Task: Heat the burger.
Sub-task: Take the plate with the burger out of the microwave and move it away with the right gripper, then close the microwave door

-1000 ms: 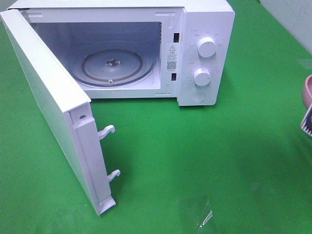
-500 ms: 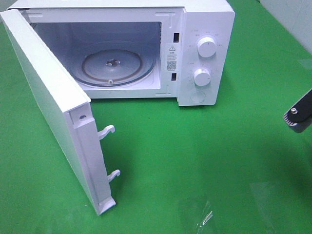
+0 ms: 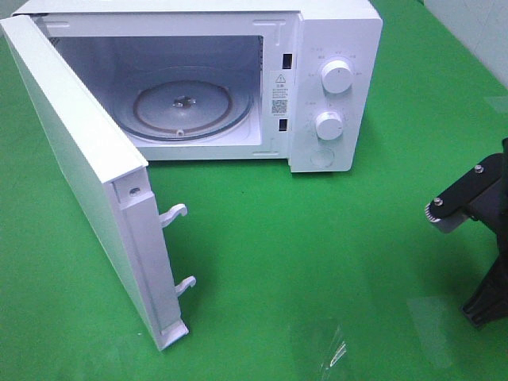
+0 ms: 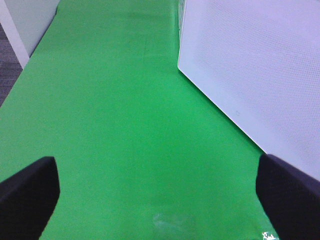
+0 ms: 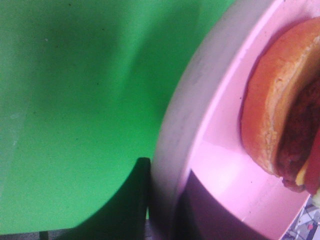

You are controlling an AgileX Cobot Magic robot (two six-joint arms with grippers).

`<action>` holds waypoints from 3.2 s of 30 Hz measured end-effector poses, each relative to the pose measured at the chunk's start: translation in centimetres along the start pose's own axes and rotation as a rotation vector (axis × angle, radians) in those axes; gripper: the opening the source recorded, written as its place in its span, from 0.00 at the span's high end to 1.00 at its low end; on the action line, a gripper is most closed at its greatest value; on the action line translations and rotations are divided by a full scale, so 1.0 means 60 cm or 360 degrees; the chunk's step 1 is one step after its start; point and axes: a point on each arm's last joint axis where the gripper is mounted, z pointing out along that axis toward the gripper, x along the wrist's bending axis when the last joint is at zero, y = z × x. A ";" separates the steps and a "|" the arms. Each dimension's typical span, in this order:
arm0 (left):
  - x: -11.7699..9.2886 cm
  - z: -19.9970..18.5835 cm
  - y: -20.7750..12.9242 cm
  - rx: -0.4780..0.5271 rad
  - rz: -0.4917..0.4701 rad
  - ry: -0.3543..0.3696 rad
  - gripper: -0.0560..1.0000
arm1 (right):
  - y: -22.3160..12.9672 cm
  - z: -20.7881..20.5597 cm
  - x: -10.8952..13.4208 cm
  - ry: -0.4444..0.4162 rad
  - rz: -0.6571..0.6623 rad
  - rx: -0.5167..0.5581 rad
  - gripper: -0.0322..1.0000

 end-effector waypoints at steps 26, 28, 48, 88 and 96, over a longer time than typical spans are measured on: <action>0.000 0.000 0.000 0.0000 0.0000 0.0000 0.01 | 0.033 0.104 0.016 0.0076 0.0126 0.0187 0.87; 0.000 0.000 0.000 0.0000 0.0000 0.0000 0.01 | 0.033 0.110 0.020 0.0097 0.0123 0.0193 0.87; 0.000 0.000 0.000 0.0000 0.0000 0.0000 0.01 | 0.065 0.093 0.025 0.0233 0.0171 0.0204 0.54; 0.000 0.000 0.000 0.0000 0.0000 0.0000 0.01 | -0.076 -0.179 -0.139 0.0754 0.0423 -0.0679 0.22; 0.000 0.000 0.000 0.0000 0.0000 0.0000 0.01 | -0.139 -0.209 -0.169 0.0757 0.0498 -0.0886 0.23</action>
